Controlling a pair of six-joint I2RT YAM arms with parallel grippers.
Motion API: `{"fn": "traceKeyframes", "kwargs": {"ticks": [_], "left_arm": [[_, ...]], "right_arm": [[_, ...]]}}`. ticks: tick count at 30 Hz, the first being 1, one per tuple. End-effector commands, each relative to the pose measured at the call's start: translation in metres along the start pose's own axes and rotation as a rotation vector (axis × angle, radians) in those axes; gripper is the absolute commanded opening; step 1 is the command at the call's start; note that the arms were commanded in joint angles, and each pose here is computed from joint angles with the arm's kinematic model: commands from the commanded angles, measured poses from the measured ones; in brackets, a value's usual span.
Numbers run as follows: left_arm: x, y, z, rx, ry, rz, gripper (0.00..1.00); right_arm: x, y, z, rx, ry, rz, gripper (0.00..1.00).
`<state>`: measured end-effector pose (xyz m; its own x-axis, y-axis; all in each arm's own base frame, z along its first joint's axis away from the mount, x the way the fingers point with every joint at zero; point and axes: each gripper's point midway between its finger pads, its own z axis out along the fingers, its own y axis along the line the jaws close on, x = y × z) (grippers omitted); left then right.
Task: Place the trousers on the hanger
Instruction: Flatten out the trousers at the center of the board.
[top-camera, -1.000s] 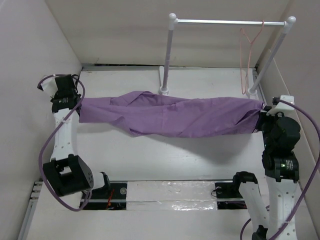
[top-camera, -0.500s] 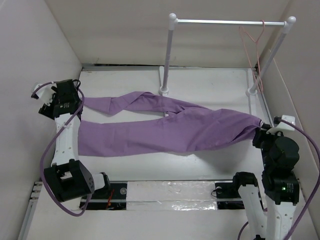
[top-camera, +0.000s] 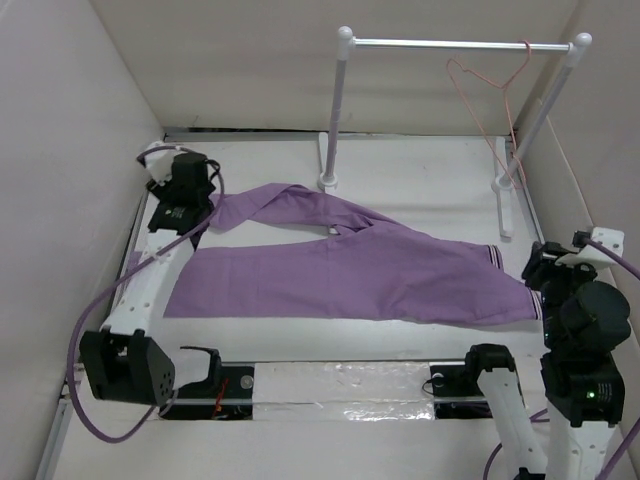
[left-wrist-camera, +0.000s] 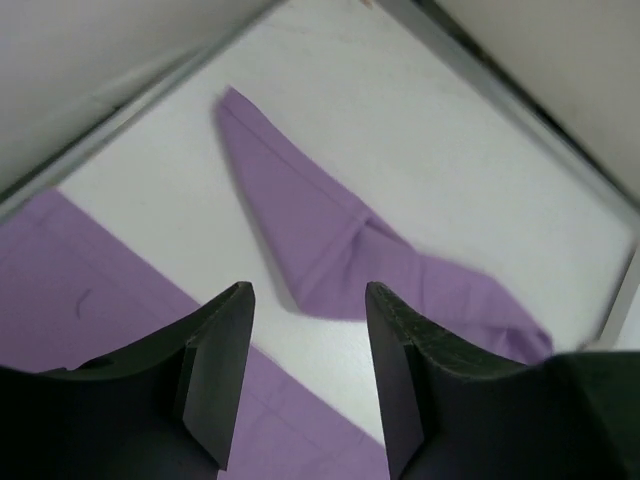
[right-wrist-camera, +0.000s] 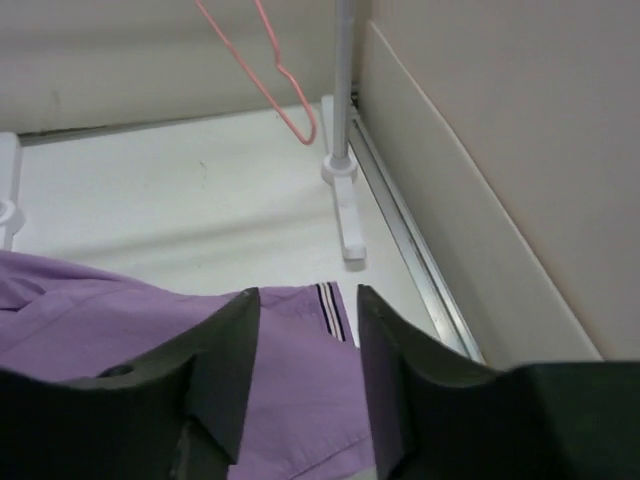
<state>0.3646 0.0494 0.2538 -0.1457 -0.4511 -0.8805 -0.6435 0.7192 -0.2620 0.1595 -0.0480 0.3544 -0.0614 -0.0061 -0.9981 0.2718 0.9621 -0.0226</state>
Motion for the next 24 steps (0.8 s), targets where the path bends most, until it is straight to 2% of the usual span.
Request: {"fn": "traceKeyframes", "kwargs": {"ticks": [1, 3, 4, 6, 8, 10, 12, 13, 15, 18, 24], "left_arm": [[0.053, -0.044, 0.005, 0.101, 0.132, 0.131, 0.45], [0.080, -0.063, -0.001, 0.146, 0.198, 0.140, 0.34], [0.090, -0.067, 0.003, 0.155, 0.218, 0.138, 0.24], [0.112, -0.069, 0.007, 0.182, 0.257, 0.103, 0.14], [0.127, -0.064, 0.013, 0.172, 0.266, 0.097, 0.10], [0.142, -0.057, 0.029, 0.136, 0.303, 0.095, 0.15], [0.146, -0.052, 0.043, 0.084, 0.321, 0.105, 0.24], [0.163, -0.045, 0.053, 0.029, 0.346, 0.132, 0.34], [0.163, -0.032, 0.068, -0.058, 0.345, 0.147, 0.37], [0.163, -0.023, 0.085, -0.117, 0.321, 0.170, 0.49], [0.149, -0.022, 0.106, -0.185, 0.258, 0.240, 0.50]], "right_arm": [[-0.017, 0.041, 0.003, -0.229, -0.063, -0.019, 0.28], [0.002, 0.074, 0.011, -0.399, -0.027, -0.019, 0.00], [0.041, 0.104, 0.017, -0.555, 0.058, -0.018, 0.00], [0.074, 0.127, 0.024, -0.677, 0.113, -0.018, 0.00], [0.115, 0.144, 0.034, -0.752, 0.204, -0.022, 0.00], [0.128, 0.154, 0.039, -0.794, 0.221, -0.047, 0.00], [0.138, 0.162, 0.044, -0.807, 0.245, -0.042, 0.00], [0.140, 0.166, 0.044, -0.818, 0.248, -0.037, 0.00], [0.144, 0.175, 0.042, -0.838, 0.255, -0.037, 0.00], [0.153, 0.187, 0.043, -0.852, 0.272, -0.076, 0.00], [0.164, 0.224, 0.031, -0.922, 0.287, -0.111, 0.04]]}}
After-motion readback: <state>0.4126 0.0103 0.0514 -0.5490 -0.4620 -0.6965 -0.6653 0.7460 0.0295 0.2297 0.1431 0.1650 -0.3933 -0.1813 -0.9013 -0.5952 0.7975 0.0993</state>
